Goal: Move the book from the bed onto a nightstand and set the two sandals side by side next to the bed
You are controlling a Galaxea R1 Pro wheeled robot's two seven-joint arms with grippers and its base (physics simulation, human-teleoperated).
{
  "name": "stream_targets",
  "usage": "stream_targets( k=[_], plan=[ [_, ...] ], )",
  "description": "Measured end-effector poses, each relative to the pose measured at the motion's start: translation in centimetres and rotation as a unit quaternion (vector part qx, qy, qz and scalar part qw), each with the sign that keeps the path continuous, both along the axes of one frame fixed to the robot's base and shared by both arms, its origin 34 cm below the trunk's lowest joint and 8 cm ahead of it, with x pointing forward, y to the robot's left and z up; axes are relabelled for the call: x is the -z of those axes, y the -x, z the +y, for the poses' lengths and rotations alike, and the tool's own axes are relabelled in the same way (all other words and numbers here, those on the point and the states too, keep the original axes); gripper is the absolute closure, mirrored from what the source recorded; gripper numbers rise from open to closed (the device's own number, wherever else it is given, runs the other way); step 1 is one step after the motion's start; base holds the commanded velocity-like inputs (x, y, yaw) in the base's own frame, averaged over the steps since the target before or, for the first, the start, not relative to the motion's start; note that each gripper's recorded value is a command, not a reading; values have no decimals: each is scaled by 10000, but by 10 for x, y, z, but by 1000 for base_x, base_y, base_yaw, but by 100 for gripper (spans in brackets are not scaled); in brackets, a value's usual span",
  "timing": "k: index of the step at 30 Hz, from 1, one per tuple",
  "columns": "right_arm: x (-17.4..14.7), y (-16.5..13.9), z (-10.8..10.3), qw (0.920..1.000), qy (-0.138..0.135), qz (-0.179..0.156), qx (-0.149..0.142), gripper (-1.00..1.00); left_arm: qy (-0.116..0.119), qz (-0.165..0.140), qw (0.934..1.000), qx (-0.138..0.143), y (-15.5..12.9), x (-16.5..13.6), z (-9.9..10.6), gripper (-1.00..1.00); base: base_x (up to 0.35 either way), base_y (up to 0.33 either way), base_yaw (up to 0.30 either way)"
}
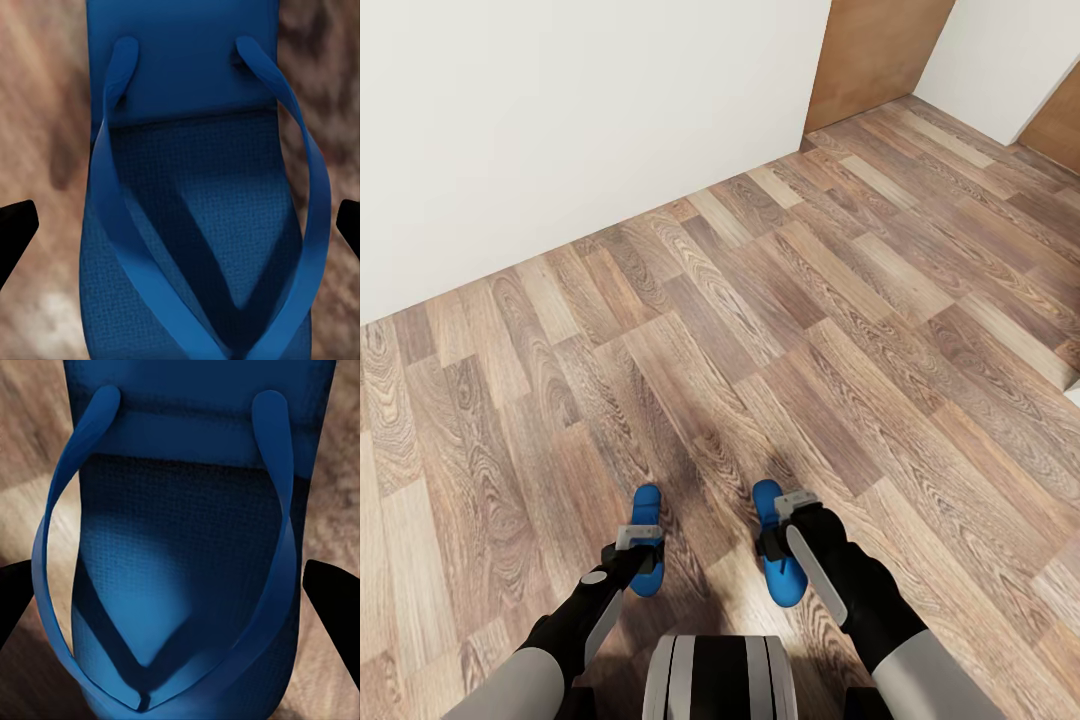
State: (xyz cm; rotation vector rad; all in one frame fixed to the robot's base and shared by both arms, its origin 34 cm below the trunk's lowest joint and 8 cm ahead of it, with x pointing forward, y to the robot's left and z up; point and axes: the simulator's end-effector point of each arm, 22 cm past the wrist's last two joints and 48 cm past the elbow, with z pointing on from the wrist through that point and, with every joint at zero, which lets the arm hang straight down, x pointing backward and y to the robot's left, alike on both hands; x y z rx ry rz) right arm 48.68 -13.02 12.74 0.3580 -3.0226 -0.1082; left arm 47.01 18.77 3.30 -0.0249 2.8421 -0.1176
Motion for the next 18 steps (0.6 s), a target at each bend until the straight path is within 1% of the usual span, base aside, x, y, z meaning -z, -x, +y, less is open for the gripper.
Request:
stream_targets(
  k=[6, 11, 18],
  plan=[
    [0, 0, 1, 10000, -4, -2, -25, 100, 3, -2, 10000, 3, 0, 0, 0, -100, 0, 0, 0],
    [8, 8, 1, 9999, -6, 101, -28, 100, 5, 102, 9999, 0, 10, 8, 0, -100, 0, 0, 0],
    [8, 8, 1, 9999, -4, 100, -31, 100, 6, 98, 10000, 1, 9, 8, 0, -100, 0, 0, 0]
  ],
)
